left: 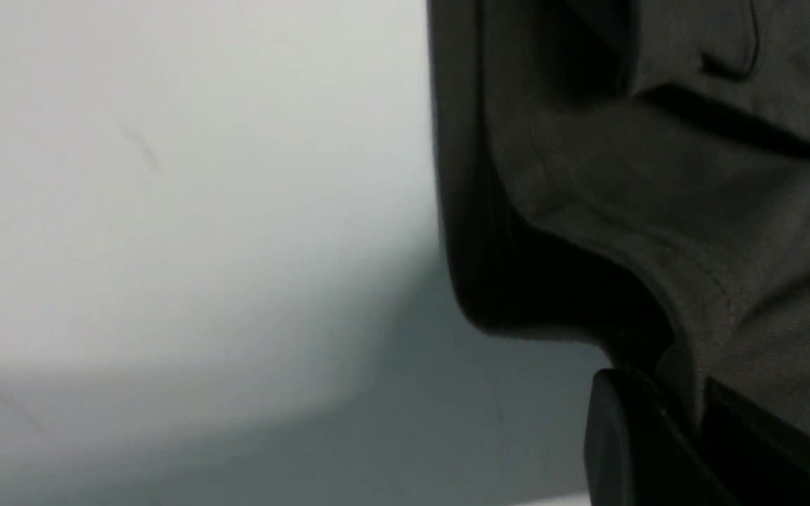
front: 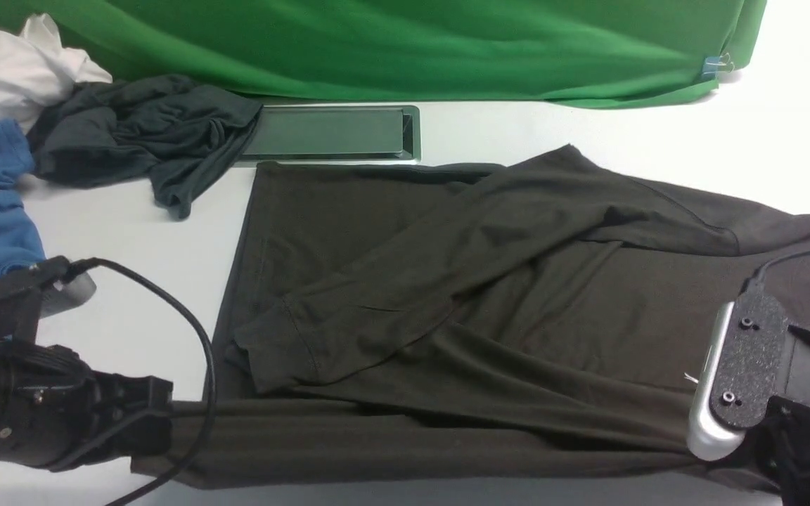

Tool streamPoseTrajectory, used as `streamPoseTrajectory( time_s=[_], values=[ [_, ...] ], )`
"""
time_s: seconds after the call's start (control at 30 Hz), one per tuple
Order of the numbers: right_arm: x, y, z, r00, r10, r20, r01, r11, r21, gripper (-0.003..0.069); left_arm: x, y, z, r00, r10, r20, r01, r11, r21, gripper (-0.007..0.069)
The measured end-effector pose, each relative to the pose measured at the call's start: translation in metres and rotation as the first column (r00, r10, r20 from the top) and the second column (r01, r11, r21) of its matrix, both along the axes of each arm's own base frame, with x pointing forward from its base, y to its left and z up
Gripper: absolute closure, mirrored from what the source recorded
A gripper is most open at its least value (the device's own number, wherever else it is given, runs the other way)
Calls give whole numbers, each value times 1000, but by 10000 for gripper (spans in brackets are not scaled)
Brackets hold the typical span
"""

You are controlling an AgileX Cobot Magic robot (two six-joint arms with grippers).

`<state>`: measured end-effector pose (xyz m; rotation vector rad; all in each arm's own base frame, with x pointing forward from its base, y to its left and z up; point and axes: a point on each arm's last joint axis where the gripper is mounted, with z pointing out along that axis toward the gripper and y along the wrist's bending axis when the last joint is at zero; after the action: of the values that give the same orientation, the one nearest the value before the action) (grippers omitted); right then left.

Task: Fold a long-sleeved shirt on a white desktop.
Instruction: 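Fold the black garment in half by bringing its near edge over to the far edge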

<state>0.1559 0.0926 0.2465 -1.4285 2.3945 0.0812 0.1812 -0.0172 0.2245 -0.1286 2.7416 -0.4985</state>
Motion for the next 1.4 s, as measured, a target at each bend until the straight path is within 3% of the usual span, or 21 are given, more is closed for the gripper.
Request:
streamPoseTrajectory(
  time_s=[0.43, 0.7, 0.9, 1.1, 1.23, 1.3, 1.33, 1.4],
  values=[
    [68, 18, 39, 960, 9, 278, 1, 999, -34, 627, 70, 8, 60, 973, 20, 232, -28, 999, 34, 597],
    [163, 12, 39, 946, -37, 322, 64, 995, -74, 627, 161, 16, 76, 956, -4, 292, -12, 998, 55, 597],
    [220, 5, 23, 931, -11, 365, 53, 993, -105, 627, 237, 18, 62, 938, 10, 346, -28, 999, 45, 596],
    [272, 1, -32, 881, -48, 471, 86, 995, -59, 603, 307, 4, 4, 884, 37, 467, -98, 989, 108, 538],
    [283, -2, -66, 895, -90, 437, 121, 992, -43, 440, 331, -5, -27, 895, 1, 446, -65, 990, 127, 368],
    [282, -2, -62, 889, -144, 434, 162, 987, -4, 286, 332, -7, -25, 910, -28, 413, -29, 991, 130, 260],
    [282, -3, -60, 888, -157, 433, 172, 985, 5, 274, 332, -7, -24, 909, -28, 416, -29, 991, 130, 238],
    [273, -6, -38, 882, -242, 405, 242, 969, 52, 138, 329, -8, -7, 919, -93, 383, 31, 986, 165, 94]
  ],
)
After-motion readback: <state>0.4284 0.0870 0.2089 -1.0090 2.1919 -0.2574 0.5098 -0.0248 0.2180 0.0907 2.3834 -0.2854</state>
